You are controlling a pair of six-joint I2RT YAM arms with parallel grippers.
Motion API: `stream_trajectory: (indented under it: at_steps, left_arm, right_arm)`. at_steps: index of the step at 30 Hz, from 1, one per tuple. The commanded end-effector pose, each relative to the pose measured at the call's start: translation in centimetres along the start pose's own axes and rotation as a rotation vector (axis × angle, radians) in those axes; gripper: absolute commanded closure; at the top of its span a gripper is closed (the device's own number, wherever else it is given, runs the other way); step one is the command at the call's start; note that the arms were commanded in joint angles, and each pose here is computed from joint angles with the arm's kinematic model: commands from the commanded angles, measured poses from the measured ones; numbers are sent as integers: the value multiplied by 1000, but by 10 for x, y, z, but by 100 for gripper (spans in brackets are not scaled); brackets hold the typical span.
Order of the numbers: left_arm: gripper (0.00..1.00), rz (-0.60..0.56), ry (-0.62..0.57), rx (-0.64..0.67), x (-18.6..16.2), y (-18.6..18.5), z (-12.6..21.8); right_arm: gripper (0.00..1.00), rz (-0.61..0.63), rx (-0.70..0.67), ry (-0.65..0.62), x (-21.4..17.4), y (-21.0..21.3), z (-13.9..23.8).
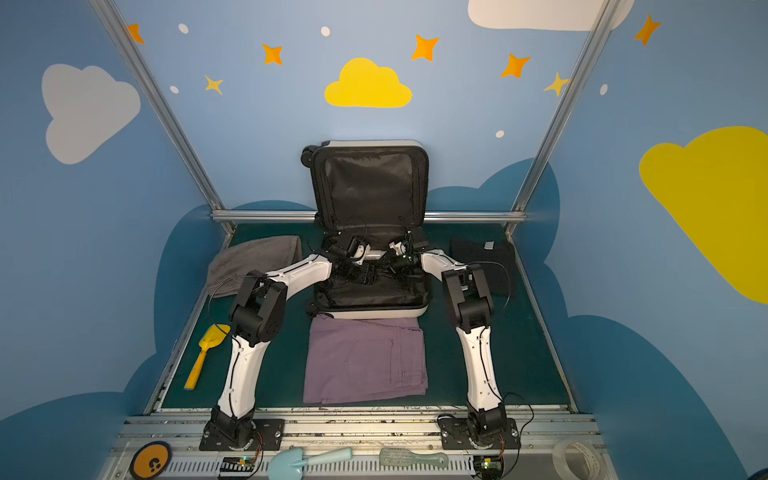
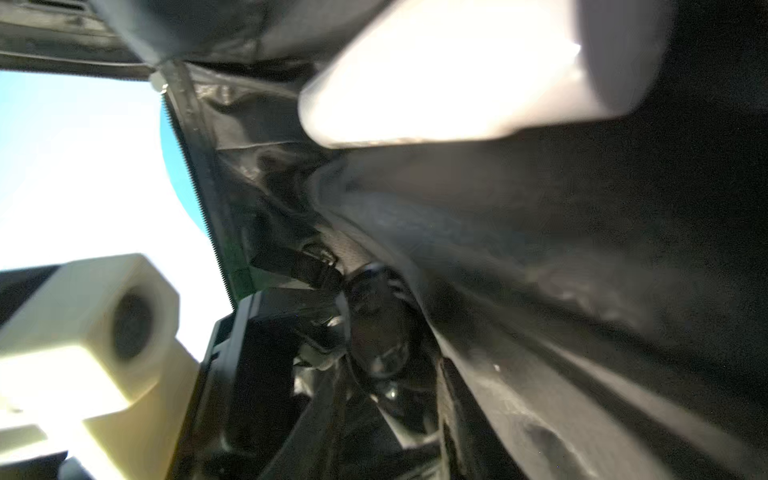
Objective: Pack the luggage
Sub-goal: 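Release the black device and move both grippers to the purple trousers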
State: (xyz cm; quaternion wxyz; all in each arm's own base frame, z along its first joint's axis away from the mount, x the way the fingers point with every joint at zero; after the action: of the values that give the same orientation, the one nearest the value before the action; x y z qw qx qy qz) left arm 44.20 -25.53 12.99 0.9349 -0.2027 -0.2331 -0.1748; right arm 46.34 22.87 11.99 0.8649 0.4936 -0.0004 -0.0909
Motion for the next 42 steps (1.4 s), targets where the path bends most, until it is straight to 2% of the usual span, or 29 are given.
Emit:
stream_trajectory:
  at_steps: [1, 10, 16, 21, 27, 34, 42]
  left_arm:
    - [24, -4, 3, -17, 3, -6, 2]
    - [12, -5, -102, -23, 26, -13, 40]
    - [9, 20, -229, -38, 49, -13, 97]
    - [8, 69, -301, -56, 41, -12, 150]
    - [7, 141, -299, -77, -9, -15, 189]
    - [5, 230, -263, -59, -95, -14, 226]
    - [3, 394, -211, -43, -188, -2, 229]
  right_arm:
    - [61, 2, -25, -6, 2, -2, -1]
    - [56, 32, -2, -50, 7, 20, 28]
    - [49, 74, 14, -93, 4, 46, 61]
    - [41, 138, -1, -118, -16, 67, 89]
    - [34, 201, -48, -142, -57, 79, 117]
    - [31, 250, -124, -156, -120, 68, 149]
    - [28, 230, -237, -175, -192, 32, 176]
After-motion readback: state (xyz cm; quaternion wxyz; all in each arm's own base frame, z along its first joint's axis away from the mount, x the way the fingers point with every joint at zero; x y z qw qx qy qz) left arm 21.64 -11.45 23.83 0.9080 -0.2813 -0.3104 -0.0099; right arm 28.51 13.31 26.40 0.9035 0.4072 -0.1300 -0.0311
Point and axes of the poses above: each gripper's point midway between its finger pads, its own z axis back along the fingers, its own y axis along the line the jaws close on, x = y × z, the point moved 10 cm from there along z, back along the fingers, and after that the axes turned 5 degrees about -z, right-handed, at the moved point
